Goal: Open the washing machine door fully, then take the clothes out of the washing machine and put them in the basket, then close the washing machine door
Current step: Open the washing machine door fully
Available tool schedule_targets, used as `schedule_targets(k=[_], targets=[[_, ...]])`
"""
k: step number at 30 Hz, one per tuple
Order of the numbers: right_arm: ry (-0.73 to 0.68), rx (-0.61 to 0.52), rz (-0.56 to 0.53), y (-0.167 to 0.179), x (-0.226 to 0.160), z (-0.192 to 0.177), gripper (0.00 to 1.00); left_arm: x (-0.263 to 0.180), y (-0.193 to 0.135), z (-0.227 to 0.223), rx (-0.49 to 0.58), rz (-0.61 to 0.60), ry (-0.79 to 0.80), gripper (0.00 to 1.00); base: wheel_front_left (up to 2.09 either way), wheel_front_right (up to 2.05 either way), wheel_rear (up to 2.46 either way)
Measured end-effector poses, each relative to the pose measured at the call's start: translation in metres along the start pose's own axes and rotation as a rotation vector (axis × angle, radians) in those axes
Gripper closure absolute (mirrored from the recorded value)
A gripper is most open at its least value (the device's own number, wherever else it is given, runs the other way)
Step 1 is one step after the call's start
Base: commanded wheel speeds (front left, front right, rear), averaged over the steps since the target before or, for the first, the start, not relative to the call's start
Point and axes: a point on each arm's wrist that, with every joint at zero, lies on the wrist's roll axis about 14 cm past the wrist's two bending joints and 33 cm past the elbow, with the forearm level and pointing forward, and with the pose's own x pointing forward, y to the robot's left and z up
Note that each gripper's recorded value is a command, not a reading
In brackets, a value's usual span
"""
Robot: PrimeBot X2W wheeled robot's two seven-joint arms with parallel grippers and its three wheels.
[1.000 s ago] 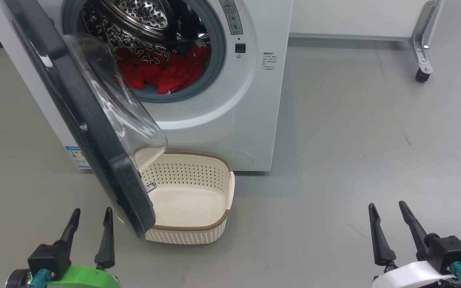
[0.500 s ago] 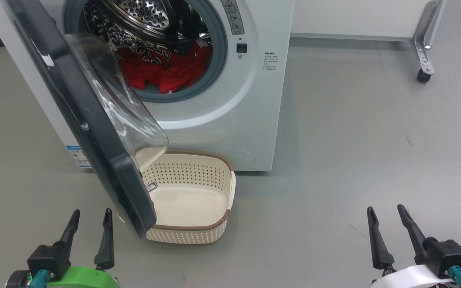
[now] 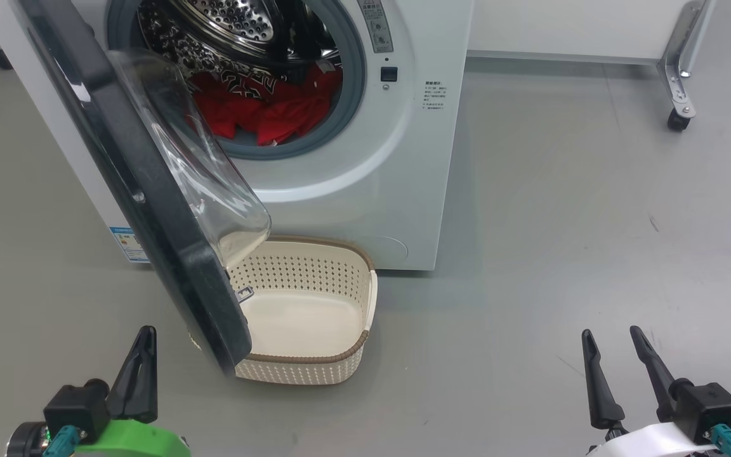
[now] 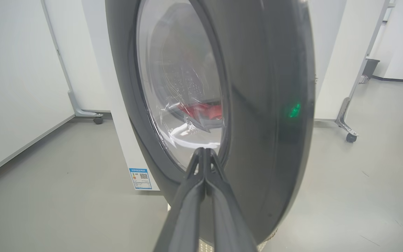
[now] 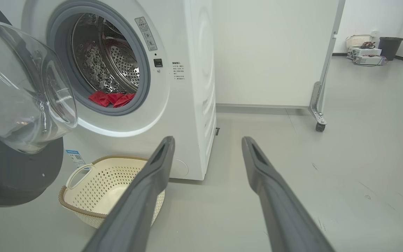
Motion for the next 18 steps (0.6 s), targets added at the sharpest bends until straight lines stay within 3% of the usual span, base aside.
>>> schedule_targets(k=[7, 18], targets=[[-0.002, 0.005, 0.010, 0.004, 0.002, 0.000, 0.00, 0.003, 0.012, 0.025, -0.023, 0.040, -0.080, 1.00, 0.00, 0.00, 0.00], [-0.009, 0.011, 0.019, 0.008, 0.003, 0.001, 0.00, 0.020, 0.011, 0.134, -0.012, 0.026, -0.414, 1.00, 0.00, 0.00, 0.00]])
